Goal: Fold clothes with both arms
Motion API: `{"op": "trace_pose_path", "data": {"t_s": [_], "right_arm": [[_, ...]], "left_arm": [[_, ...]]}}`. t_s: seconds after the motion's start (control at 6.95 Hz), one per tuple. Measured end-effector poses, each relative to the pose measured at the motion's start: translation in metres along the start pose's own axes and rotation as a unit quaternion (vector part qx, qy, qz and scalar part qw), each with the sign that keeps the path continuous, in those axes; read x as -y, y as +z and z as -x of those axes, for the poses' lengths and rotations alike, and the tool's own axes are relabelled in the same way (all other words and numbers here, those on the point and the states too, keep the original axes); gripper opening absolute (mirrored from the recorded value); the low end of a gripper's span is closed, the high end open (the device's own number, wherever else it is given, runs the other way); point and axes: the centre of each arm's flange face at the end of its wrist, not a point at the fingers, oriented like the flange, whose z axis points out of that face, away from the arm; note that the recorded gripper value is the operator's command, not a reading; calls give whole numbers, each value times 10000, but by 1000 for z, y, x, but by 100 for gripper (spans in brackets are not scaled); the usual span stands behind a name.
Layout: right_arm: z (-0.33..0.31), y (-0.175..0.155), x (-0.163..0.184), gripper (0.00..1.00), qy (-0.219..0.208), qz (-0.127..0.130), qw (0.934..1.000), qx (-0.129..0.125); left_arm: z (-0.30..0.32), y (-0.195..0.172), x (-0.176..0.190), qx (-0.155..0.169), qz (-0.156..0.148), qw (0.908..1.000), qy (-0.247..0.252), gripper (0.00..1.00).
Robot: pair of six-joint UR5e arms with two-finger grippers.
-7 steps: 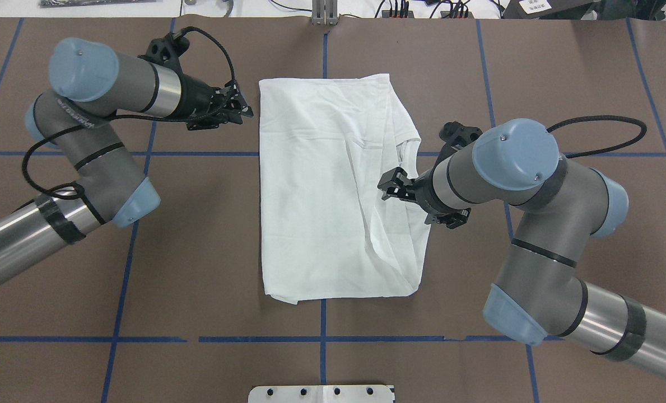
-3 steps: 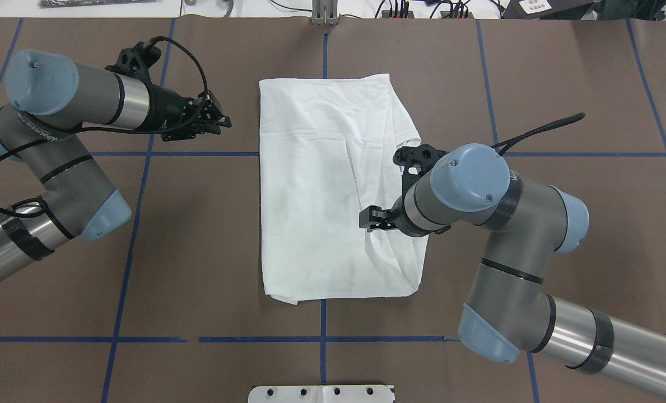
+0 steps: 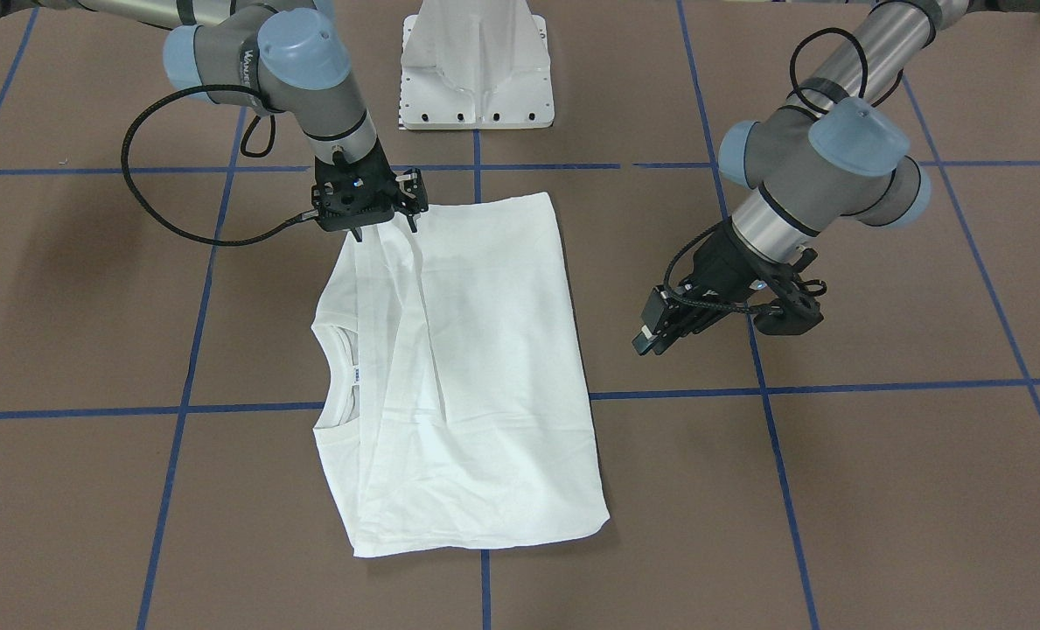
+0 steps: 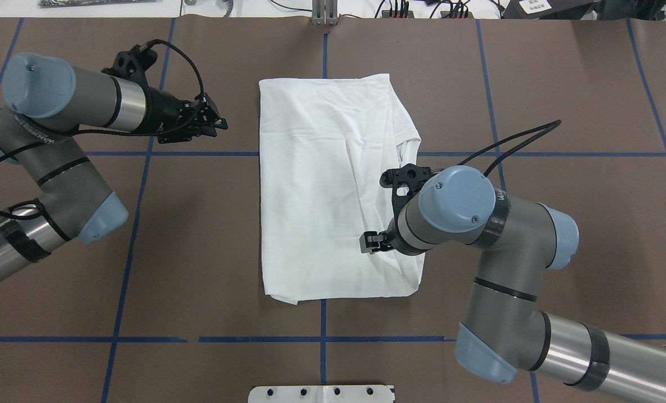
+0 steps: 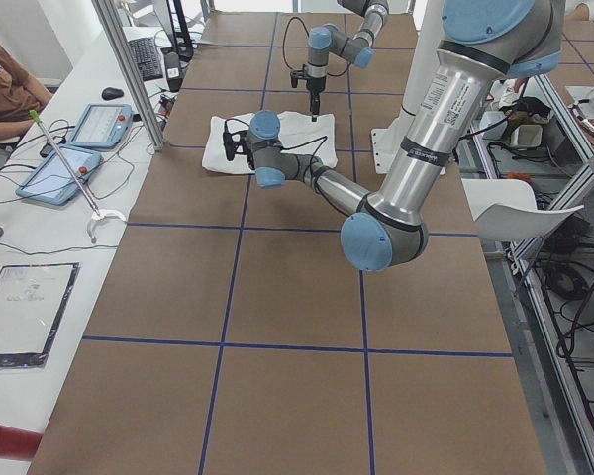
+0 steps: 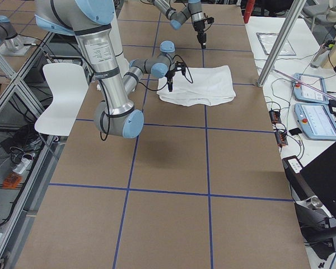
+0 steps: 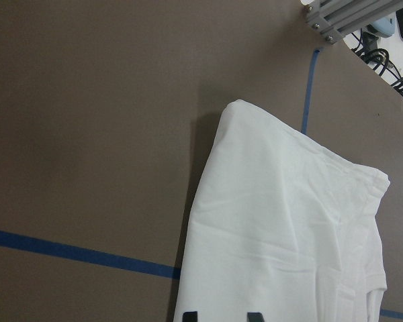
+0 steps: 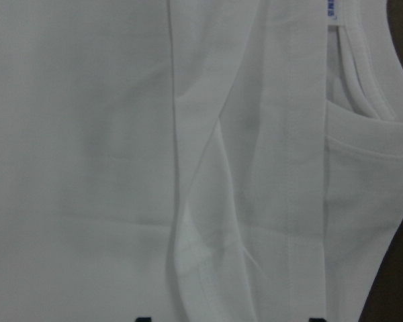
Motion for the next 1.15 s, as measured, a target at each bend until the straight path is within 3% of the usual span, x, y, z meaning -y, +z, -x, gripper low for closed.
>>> {"op": "trace_pose_path", "data": {"t_s": [0.14, 0.43, 1.15], "right_arm": [[4, 5, -8, 40, -173, -58, 9998, -67], [9, 14, -20, 3, -332, -114, 9993, -150], [-3, 1, -20, 0, -509, -177, 9985, -128]], "left_arm": [[1, 0, 0, 8, 3, 10000, -3, 38], [3, 2, -1, 26, 7, 10000, -8, 38], [4, 3, -1, 39, -9, 10000, -8, 39]]}}
